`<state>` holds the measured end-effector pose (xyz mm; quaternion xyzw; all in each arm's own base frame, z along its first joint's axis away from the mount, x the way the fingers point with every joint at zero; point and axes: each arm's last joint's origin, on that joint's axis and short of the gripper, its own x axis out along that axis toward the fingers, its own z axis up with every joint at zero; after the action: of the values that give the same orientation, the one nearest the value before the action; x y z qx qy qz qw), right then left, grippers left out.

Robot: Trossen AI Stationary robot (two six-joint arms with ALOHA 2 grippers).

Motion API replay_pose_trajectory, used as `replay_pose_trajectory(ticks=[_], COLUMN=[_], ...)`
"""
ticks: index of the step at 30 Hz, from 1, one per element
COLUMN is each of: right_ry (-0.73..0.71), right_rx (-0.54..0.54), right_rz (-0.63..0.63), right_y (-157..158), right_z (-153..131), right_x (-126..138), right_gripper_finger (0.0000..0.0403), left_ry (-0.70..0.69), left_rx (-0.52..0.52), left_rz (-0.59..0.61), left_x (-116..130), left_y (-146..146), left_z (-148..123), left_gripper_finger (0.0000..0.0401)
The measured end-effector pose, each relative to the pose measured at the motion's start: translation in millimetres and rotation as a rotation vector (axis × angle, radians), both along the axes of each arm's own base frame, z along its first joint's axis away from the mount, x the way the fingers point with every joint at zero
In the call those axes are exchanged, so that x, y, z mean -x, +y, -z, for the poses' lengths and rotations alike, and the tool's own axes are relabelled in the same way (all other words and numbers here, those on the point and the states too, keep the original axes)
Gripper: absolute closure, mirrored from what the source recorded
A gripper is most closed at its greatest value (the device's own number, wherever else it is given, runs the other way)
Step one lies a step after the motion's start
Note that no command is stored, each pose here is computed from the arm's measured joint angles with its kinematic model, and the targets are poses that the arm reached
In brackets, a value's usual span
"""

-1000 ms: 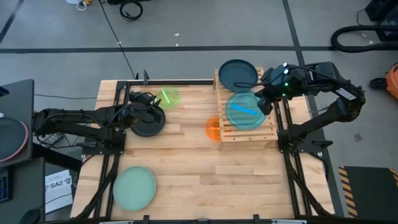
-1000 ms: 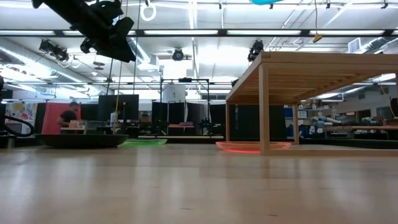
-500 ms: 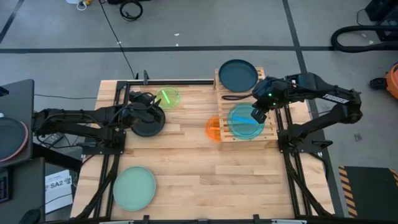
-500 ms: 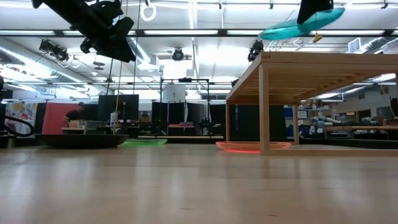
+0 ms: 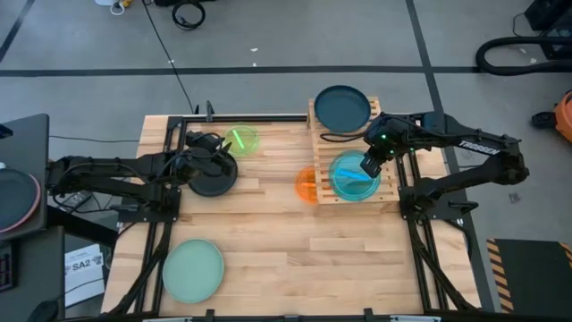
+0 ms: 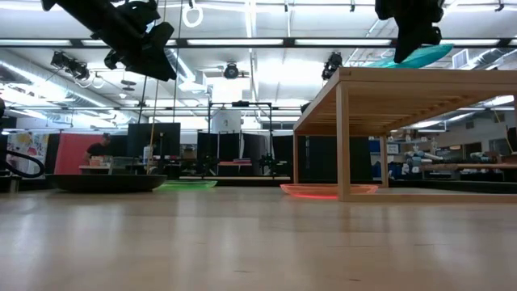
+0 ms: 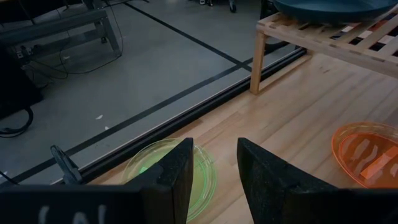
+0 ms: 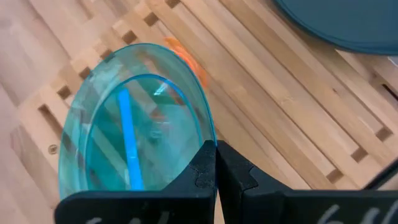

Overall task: Place and stack plates onto a shelf
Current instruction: Put the light blue plate on the shelf

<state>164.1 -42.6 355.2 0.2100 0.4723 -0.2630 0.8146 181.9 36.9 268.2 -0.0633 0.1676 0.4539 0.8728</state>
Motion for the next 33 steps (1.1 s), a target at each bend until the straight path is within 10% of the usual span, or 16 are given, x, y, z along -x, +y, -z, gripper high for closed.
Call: replay_pose_trajectory(ticks=[33], right_ry=[0.027], right_rx=[0.050], right_rz=[0.011], right_y=[-7.4], right_z=[1.1], right_x=[2.3], right_gripper_finger=[0.0361], left_ry=[0.000], left_rx=[0.000], left_rz=[0.000], left_x=[0.0], left_y=[0.0], left_z=[0.0], left_gripper_finger=[0.0270])
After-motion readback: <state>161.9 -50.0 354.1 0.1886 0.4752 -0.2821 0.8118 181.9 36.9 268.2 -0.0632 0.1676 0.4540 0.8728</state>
